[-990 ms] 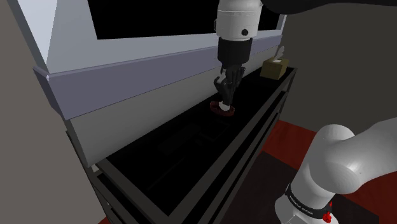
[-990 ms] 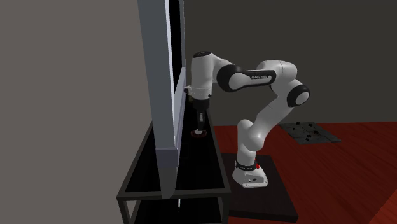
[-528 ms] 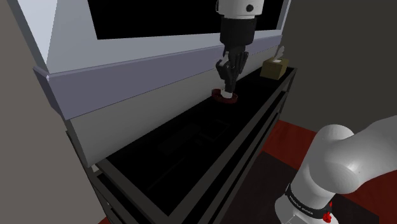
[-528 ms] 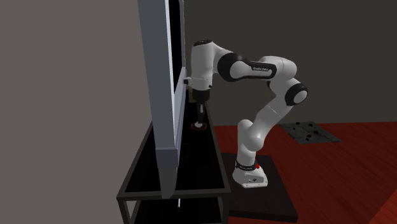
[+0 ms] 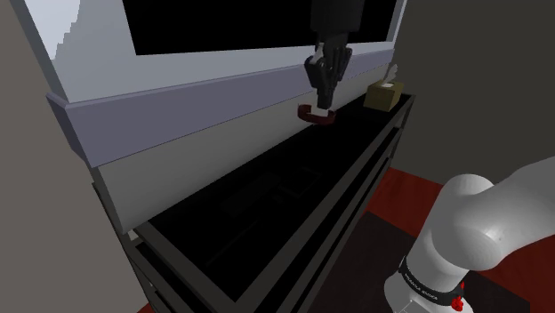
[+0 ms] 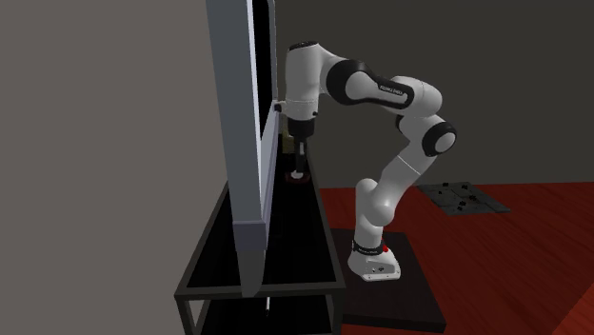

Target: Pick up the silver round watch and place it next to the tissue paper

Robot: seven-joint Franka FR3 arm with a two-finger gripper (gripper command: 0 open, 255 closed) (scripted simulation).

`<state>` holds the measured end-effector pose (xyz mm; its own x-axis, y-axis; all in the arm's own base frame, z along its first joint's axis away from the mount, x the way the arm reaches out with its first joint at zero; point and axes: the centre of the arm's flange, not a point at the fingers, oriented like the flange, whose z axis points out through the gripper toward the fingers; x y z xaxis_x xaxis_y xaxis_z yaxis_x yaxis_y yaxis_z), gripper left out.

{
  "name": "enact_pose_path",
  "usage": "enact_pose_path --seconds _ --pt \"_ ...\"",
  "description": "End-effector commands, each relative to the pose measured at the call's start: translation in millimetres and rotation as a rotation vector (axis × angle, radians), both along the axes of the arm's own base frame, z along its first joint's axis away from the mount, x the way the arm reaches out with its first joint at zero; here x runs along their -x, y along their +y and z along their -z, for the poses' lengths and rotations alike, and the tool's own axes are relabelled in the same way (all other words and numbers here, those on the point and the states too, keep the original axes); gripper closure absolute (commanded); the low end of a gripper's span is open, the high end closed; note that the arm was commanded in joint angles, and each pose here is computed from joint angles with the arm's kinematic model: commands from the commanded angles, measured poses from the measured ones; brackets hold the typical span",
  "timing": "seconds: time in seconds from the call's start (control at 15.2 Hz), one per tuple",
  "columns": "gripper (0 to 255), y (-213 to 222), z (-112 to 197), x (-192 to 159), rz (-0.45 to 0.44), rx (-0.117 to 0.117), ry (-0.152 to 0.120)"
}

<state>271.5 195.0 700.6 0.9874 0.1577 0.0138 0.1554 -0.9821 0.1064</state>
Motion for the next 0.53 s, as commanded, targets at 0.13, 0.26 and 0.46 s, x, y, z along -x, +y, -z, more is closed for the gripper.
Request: enact_pose_path --seconds 0.13,0.26,0.46 --pt "255 -1 -21 0 0.000 0.000 0.000" --pt "255 -1 -32 0 0.000 0.000 0.000" --pt "255 -1 -48 0 0.000 0.000 0.000"
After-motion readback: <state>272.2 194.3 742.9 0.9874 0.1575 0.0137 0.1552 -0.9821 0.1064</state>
